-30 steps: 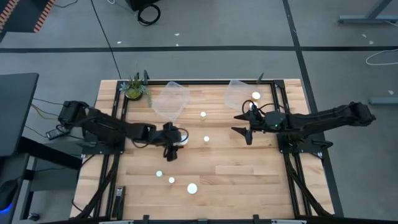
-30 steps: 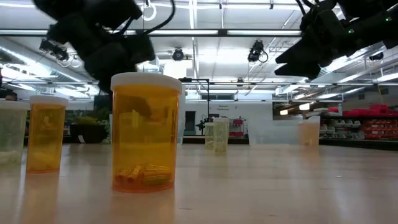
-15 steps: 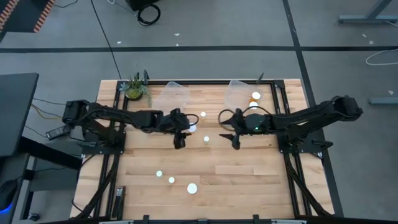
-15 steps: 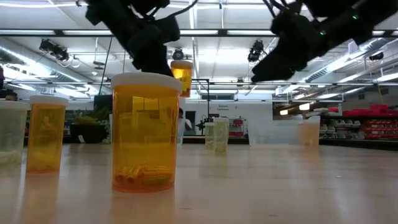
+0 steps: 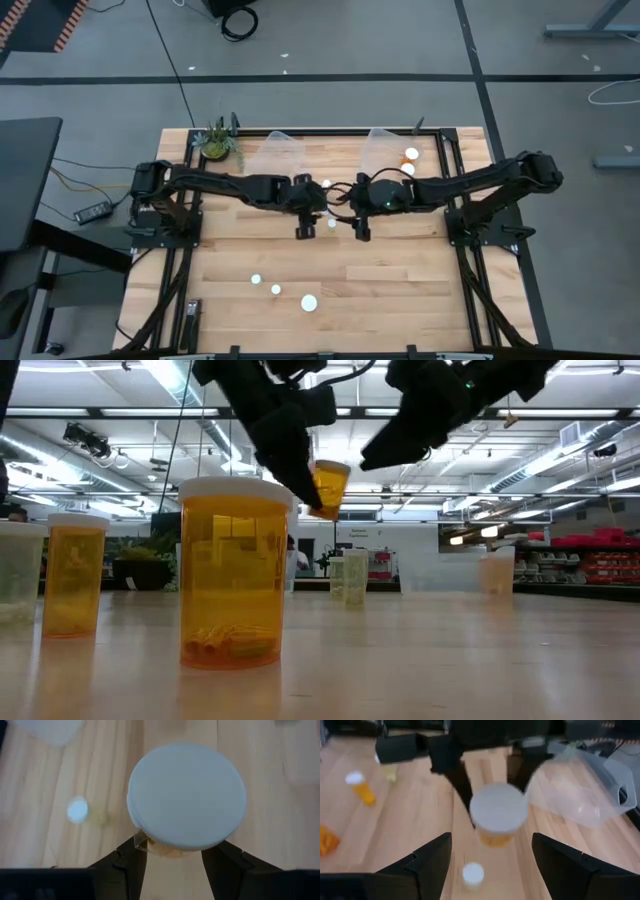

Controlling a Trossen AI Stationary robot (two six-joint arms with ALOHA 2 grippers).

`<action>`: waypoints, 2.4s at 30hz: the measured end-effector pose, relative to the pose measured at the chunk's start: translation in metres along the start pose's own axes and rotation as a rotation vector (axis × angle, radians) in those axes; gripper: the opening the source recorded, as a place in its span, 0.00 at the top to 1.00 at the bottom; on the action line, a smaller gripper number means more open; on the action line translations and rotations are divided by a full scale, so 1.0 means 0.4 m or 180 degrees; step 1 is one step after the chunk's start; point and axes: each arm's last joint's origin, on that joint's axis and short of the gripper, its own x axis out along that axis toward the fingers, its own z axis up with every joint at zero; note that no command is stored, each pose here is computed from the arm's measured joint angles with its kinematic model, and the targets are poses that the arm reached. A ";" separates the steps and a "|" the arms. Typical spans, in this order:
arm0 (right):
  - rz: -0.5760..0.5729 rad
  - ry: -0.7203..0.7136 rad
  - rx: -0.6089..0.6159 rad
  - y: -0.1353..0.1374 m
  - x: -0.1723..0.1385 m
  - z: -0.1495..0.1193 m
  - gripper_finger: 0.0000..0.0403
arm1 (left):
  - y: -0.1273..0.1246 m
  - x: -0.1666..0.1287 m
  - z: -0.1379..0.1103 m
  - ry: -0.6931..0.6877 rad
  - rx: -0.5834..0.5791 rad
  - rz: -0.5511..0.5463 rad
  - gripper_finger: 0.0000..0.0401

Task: Pick and place medicine bottles into bin by pill shape (circle, oval)
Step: Put the large orange capsule bottle into the right transparent bin

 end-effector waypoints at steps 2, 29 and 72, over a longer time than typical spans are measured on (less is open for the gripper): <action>0.0005 0.0083 -0.0069 0.001 0.007 0.004 0.30 | -0.001 0.006 0.008 -0.0018 0.0021 0.0003 0.56; -0.0080 0.0018 -0.0286 0.000 0.016 0.019 0.16 | -0.013 0.022 0.046 -0.0341 0.0112 0.0002 0.56; -0.0243 0.0207 -0.0319 -0.007 -0.004 0.009 0.40 | 0.006 -0.003 0.038 -0.0246 0.0107 0.0125 0.43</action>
